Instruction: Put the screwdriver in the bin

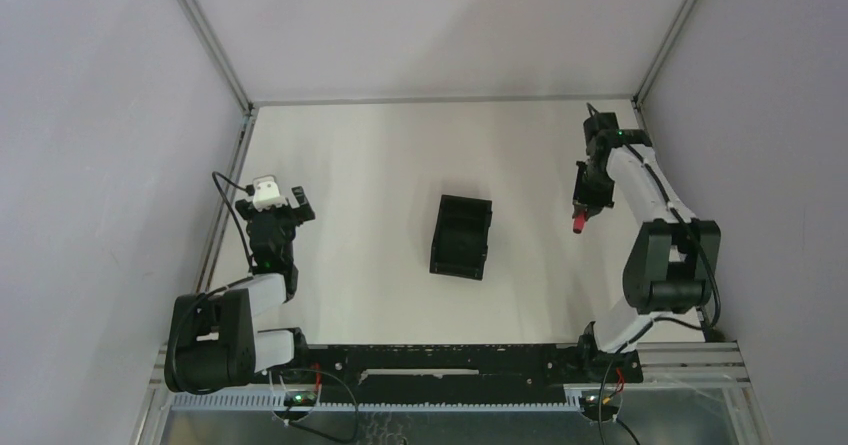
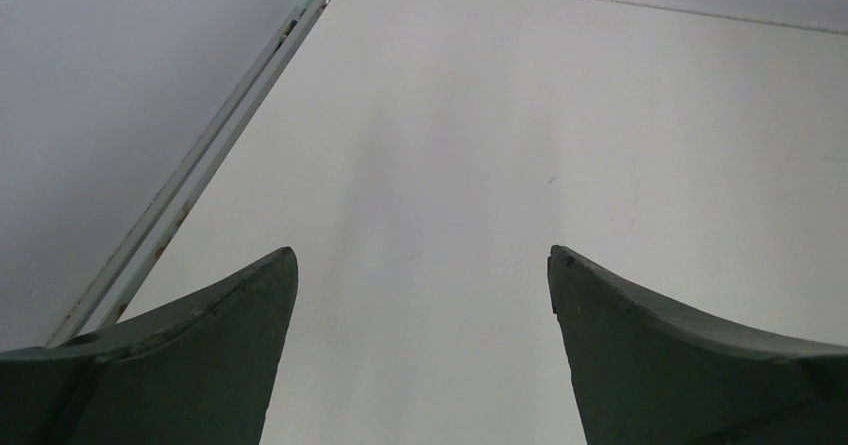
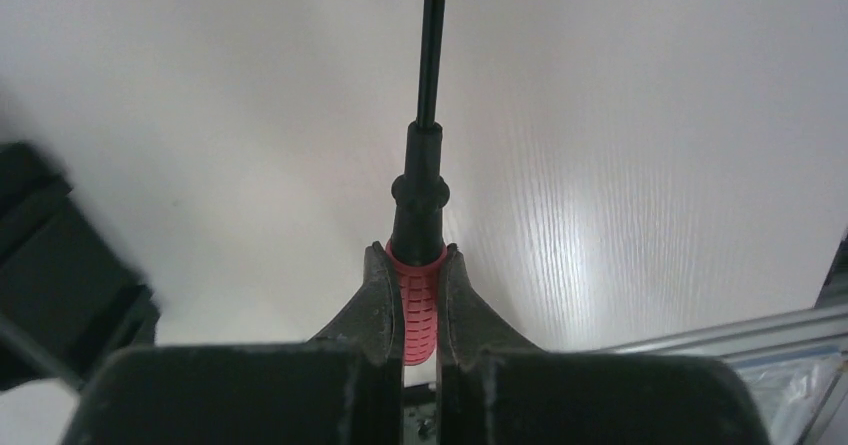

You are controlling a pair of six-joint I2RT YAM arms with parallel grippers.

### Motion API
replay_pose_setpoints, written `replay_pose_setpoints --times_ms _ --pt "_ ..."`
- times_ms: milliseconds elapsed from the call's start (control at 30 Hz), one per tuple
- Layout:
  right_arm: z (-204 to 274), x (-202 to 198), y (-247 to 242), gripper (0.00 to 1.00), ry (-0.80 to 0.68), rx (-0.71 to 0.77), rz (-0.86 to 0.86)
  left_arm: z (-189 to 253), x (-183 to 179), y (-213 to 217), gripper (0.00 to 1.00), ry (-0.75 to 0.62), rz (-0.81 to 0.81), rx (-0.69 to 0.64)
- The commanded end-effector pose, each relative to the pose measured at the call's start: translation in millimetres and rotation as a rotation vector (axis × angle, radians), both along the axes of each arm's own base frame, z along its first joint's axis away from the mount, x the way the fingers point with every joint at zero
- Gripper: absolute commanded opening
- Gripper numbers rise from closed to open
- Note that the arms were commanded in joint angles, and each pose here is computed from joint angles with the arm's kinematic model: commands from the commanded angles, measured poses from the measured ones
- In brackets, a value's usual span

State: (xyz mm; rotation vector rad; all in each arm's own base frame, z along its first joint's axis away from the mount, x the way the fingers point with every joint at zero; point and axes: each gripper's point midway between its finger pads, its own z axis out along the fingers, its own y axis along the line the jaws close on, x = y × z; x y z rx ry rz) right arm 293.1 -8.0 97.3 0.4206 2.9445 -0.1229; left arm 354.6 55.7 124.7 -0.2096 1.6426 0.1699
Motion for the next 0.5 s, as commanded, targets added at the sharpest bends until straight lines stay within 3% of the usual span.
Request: replay_pose_setpoints --times_ms 0,167,467 --pt "40.3 -31.4 11.4 0.00 0.037 0.059 -0.044 14.3 3.7 -1.8 1.00 -0.047 -0.003 -0.003" --pt "60.7 -32.4 58.9 0.00 -0.041 0.121 -0.001 14.3 3.8 -2.0 1.00 -0.047 -0.003 -0.003" --pt "80.2 -28.9 221.8 0.00 -0.181 0.263 0.356 14.4 3.9 -2.0 1.00 -0.047 -0.004 -0.003"
